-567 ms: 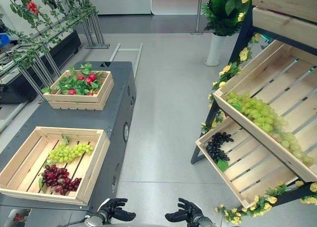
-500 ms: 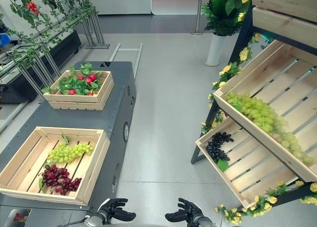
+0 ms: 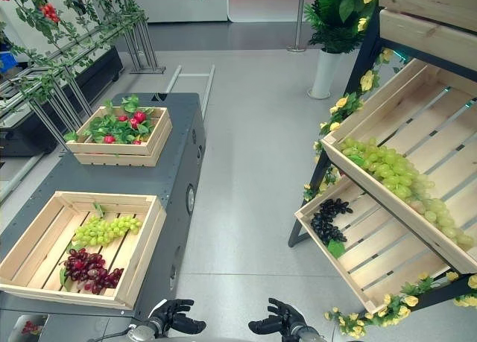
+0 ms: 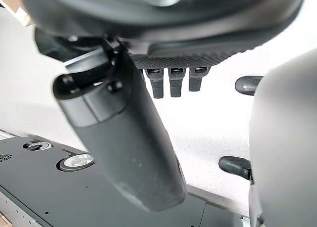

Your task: Pick up the fruits from the basket on one side to the basket on the other side

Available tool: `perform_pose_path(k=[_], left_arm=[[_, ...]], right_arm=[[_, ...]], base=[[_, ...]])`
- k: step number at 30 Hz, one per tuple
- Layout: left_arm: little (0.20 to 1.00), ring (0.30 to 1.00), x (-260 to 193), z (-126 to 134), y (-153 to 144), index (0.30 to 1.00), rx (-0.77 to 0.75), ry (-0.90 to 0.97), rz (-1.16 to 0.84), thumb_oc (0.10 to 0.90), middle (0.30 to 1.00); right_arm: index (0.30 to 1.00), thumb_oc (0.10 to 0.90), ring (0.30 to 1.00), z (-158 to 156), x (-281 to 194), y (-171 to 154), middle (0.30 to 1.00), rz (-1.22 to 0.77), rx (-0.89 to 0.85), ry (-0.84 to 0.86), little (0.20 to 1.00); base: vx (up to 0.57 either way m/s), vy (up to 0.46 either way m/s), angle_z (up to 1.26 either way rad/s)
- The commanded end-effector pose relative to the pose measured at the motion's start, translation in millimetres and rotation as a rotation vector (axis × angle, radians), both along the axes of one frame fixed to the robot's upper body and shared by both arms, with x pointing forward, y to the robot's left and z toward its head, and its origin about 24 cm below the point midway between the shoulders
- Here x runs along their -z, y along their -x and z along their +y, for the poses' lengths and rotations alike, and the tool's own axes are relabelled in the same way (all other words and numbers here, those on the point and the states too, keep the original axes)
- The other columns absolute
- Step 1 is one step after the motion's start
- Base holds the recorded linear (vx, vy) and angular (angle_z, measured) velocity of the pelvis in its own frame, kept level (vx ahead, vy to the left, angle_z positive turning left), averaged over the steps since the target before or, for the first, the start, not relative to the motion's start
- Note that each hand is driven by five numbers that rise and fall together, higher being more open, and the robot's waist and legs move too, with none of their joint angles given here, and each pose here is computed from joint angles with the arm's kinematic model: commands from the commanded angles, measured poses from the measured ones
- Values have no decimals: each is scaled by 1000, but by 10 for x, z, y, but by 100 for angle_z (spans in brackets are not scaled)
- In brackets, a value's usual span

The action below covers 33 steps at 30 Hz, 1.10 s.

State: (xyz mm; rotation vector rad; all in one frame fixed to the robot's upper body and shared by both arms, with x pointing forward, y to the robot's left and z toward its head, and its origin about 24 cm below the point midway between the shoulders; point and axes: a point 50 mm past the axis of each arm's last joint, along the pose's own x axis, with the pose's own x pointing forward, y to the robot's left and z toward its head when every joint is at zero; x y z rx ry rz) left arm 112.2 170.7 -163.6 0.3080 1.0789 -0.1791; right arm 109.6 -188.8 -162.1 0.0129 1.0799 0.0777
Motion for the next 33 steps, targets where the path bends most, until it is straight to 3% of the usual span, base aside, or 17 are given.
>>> perform_pose_path(k=[1,11,21,27,33], left_arm=[[900,900,-3,-11,-24,900,83,-46,-30,800,900],[900,900,-50,-60,-134,900,180,-80,-108,800,900],[900,900,-82,-37,-207,900,179,-114,-149,800,900],[900,900,-120,-54,-296,900,262,-122,-187,800,900],[900,900,-190,-75,-455,900,367,-158,-256,800,900]], right_arm=[[900,800,900,124,-26,-155,900,-36,-7,-21,900],[900,800,900,115,-34,-174,900,-43,-26,-17,900],[900,800,900,151,-63,-256,900,-62,-186,24,900],[900,800,900,36,-52,-198,900,-54,-72,64,900],[900,800,900,-45,-116,-381,900,-100,92,69,900]], base=[[0,0,0],[-1,-3,0],[-11,-7,7],[1,128,36],[13,206,71]])
